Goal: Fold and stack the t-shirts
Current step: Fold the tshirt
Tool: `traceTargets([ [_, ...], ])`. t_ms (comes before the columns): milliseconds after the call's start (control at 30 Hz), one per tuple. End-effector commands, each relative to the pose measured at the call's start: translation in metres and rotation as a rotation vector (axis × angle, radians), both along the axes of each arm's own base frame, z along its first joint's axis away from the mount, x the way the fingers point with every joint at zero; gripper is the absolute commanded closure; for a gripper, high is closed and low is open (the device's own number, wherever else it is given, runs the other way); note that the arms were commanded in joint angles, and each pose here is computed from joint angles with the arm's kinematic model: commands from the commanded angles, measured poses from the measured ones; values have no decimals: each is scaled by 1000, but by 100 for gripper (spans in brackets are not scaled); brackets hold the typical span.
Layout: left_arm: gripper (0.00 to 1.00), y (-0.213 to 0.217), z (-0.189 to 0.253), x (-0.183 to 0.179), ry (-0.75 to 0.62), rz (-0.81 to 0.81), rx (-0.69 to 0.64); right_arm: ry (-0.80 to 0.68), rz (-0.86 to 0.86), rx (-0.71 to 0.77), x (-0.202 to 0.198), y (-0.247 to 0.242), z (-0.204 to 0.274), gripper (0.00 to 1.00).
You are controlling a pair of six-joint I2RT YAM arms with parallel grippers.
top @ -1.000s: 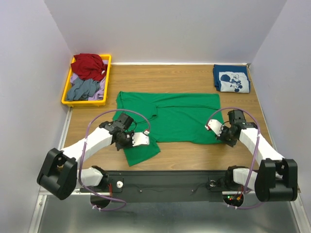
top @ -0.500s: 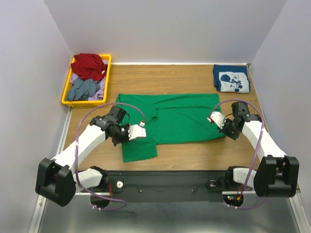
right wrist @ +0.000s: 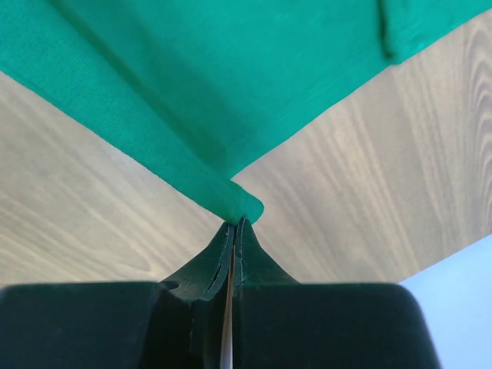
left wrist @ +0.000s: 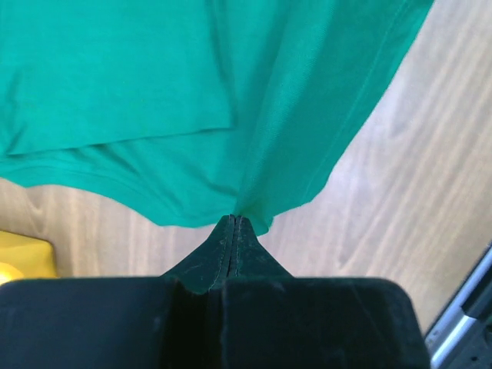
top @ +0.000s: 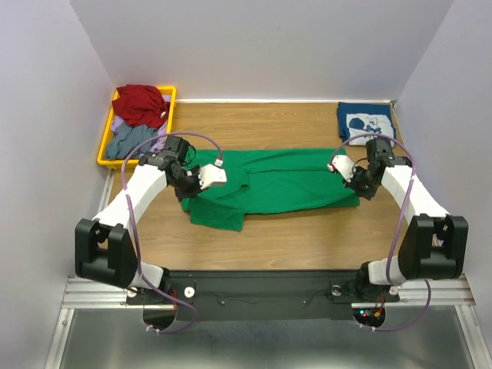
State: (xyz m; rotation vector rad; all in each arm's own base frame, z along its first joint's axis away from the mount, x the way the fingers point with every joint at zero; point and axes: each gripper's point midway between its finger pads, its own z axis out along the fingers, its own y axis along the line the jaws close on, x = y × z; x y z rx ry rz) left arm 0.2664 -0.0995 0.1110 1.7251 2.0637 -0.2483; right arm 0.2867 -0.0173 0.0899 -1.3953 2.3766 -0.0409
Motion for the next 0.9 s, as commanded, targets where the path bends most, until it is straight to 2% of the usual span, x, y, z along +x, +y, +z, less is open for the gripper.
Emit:
traceTargets([
  [0, 100, 1, 22, 25, -37, 5, -43, -12, 8, 5, 21, -3, 6, 99],
  [733, 100, 2, 19, 113, 9, 62, -122, 29, -27, 29, 102, -17, -15, 99],
  [867, 100, 4, 0, 126, 19, 82, -115, 57, -47, 42, 112, -17, -29, 100],
])
